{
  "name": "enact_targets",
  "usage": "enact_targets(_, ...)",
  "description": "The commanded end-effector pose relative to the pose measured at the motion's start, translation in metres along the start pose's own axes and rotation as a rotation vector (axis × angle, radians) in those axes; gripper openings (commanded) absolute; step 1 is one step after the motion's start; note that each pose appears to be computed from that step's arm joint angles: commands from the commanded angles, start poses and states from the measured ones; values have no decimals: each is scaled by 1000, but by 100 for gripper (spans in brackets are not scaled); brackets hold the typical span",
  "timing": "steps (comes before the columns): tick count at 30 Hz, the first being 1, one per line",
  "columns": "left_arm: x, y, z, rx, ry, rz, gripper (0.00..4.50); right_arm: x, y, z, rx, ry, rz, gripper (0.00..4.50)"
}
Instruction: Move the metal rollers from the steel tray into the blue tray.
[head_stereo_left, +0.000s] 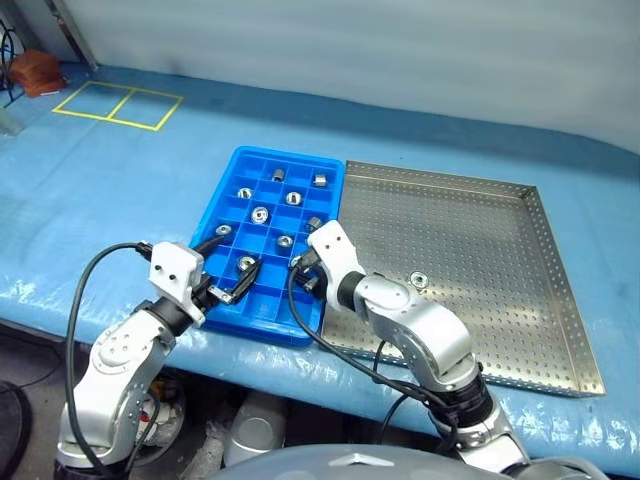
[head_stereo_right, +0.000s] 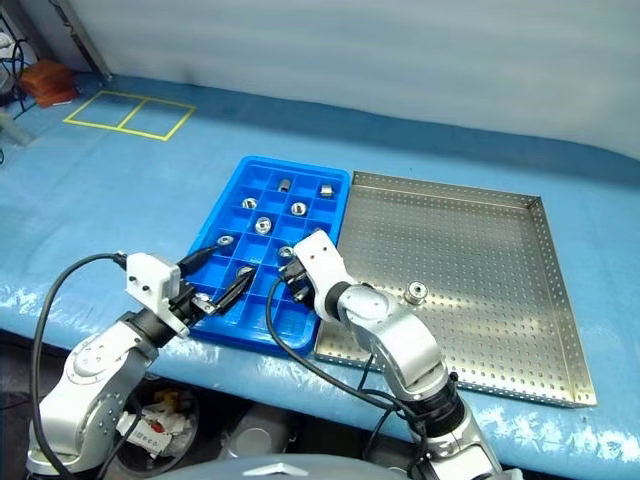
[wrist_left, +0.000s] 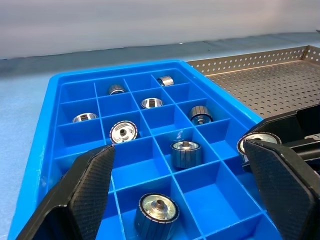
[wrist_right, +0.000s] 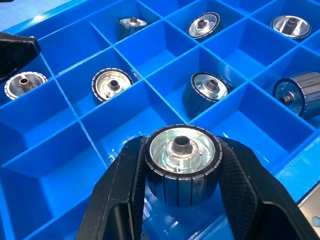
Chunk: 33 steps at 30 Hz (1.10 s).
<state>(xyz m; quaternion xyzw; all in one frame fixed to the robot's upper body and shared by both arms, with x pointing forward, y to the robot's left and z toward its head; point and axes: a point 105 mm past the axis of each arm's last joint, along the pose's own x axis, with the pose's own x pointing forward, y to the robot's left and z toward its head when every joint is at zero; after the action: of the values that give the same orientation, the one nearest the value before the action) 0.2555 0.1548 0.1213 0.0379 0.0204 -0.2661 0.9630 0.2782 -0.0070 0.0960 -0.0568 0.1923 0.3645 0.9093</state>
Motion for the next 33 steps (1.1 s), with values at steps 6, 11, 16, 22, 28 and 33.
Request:
enact_targets(6,9,-16,9,0,-39,-104,450,-19,-10,6,47,-49,-58,437)
enact_targets(11,17,-24,9,-9,-53,-160,450,-45,-40,16,95,-141,-203,446)
enact_targets(16,24,-31,8,-20,-52,-219,450,-74,-80,3,174,-153,-434,446)
enact_targets(22,36,-39,10,-20,-59,-300,450,-83,-100,-19,240,-115,-590,446)
enact_targets(28,44,-47,12,-15,-63,-359,450,-71,-103,-32,278,-93,-618,446)
enact_targets(33,45,-47,12,-6,-61,-373,450,-57,-100,-33,283,-93,-577,446)
